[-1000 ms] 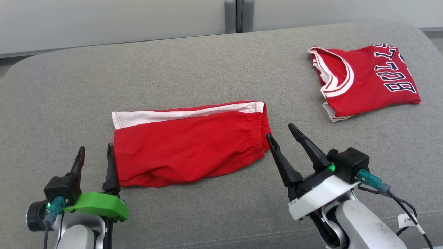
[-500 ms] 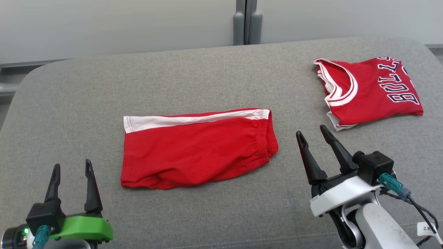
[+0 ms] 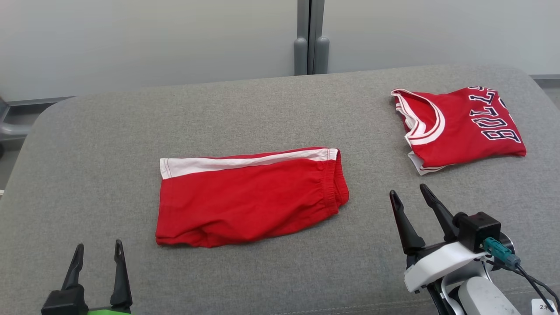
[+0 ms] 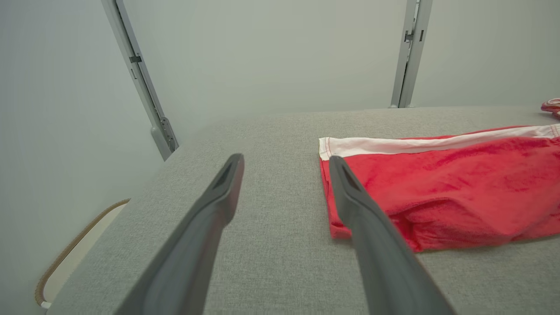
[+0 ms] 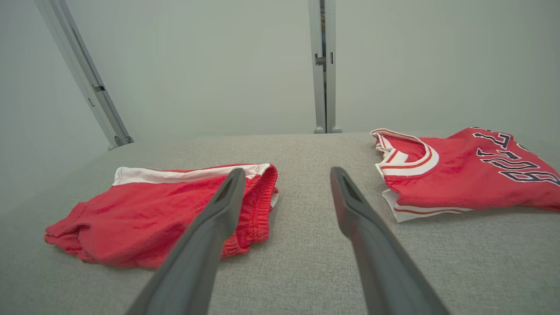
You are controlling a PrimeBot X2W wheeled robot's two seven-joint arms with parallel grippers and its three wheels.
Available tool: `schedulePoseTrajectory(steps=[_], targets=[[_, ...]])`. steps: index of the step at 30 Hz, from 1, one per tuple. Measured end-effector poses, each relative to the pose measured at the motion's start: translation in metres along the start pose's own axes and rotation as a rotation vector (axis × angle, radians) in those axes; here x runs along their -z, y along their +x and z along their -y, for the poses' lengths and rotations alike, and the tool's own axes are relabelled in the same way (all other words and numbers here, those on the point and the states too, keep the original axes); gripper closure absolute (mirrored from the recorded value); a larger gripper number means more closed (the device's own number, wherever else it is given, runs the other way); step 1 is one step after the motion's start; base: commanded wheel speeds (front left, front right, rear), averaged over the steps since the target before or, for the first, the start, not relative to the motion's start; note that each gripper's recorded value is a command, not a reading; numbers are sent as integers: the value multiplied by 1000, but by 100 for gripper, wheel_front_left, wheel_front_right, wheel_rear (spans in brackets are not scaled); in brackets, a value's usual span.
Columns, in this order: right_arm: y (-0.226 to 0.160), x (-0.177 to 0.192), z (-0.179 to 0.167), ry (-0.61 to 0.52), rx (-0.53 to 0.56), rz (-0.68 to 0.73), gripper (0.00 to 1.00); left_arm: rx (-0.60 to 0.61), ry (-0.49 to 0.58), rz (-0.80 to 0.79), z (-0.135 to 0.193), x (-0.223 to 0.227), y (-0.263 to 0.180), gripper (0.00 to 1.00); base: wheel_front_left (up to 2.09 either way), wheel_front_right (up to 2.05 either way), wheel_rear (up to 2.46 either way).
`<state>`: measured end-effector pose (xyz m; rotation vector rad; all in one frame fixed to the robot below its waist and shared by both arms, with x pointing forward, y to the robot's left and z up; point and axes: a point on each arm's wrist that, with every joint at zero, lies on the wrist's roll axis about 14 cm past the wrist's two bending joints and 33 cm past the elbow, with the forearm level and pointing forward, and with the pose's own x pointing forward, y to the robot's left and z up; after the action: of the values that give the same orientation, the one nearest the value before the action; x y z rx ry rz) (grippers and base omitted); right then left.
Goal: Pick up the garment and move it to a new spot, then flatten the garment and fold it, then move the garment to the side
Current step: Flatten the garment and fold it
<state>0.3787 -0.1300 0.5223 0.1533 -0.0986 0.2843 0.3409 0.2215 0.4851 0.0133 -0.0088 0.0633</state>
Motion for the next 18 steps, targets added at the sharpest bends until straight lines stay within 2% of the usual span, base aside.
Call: schedulePoseTrajectory(steps=[7,18], targets=[[0,7,-1,-4,-3,-22,0,-9,49,-20,-9,4,-5,0,0,0,0],[3,10,-5,0,-17,-30,0,-14,18,-19,-12,4,-7,0,0,0,0]])
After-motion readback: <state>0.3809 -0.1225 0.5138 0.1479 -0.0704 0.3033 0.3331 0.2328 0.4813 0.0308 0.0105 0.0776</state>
